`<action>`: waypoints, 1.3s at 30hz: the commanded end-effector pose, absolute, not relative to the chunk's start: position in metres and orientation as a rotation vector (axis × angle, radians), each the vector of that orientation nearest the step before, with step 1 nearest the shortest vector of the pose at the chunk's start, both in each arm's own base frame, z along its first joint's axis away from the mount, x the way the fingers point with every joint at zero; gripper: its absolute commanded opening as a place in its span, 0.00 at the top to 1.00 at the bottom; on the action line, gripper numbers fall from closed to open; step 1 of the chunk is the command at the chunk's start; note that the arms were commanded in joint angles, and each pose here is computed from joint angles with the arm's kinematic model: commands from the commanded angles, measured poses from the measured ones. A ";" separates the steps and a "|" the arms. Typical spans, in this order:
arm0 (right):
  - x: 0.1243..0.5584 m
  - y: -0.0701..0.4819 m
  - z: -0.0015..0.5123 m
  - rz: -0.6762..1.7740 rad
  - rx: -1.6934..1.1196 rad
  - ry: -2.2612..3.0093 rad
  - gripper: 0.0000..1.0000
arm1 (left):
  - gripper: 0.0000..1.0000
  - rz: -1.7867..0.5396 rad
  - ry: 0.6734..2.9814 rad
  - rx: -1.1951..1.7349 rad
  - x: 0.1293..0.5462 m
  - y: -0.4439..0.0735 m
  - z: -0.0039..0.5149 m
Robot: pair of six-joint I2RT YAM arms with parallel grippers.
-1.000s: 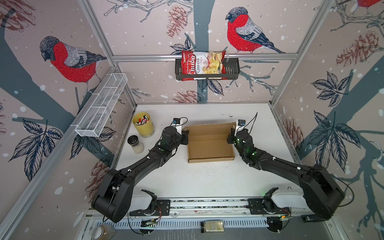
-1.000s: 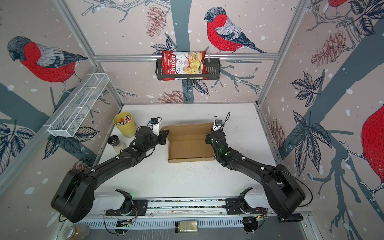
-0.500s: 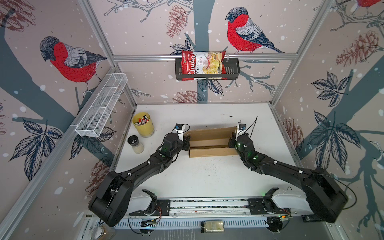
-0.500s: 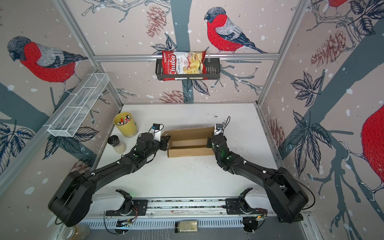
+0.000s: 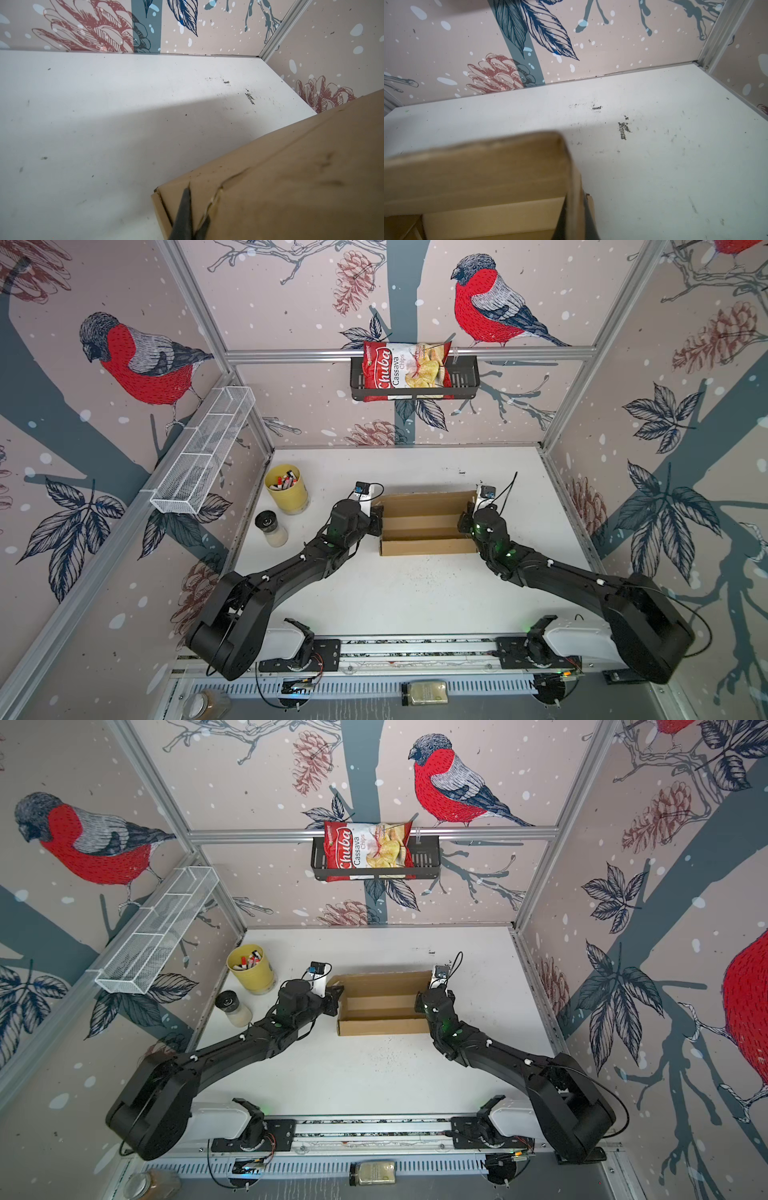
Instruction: Fold the paper box
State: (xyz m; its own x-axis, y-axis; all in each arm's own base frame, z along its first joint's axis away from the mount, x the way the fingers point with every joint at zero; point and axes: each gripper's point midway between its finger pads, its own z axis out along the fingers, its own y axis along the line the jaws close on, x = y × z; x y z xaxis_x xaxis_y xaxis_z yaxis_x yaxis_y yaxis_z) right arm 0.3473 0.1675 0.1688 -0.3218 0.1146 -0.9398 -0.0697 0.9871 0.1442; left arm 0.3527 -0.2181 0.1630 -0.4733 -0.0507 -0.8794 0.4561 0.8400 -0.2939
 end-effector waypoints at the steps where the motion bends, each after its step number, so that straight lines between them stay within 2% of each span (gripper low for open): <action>1: 0.356 0.174 0.189 0.270 0.073 1.815 1.00 | 0.98 -0.673 1.869 0.376 0.359 -0.237 0.188; 6: 0.363 0.165 0.187 0.264 0.106 1.799 1.00 | 0.97 -0.698 1.795 0.414 0.360 -0.250 0.193; 14: 0.348 0.152 0.174 0.272 0.133 1.791 1.00 | 0.97 -0.695 1.817 0.450 0.343 -0.261 0.172; 20: 0.336 0.146 0.168 0.294 0.126 1.781 0.95 | 0.96 -0.653 1.780 0.490 0.330 -0.264 0.165; 30: 0.330 0.140 0.170 0.338 0.067 1.795 0.74 | 0.95 -0.603 1.717 0.515 0.320 -0.259 0.162; 39: 0.317 0.146 0.163 0.413 -0.059 1.861 0.50 | 0.95 -0.537 1.718 0.512 0.320 -0.255 0.156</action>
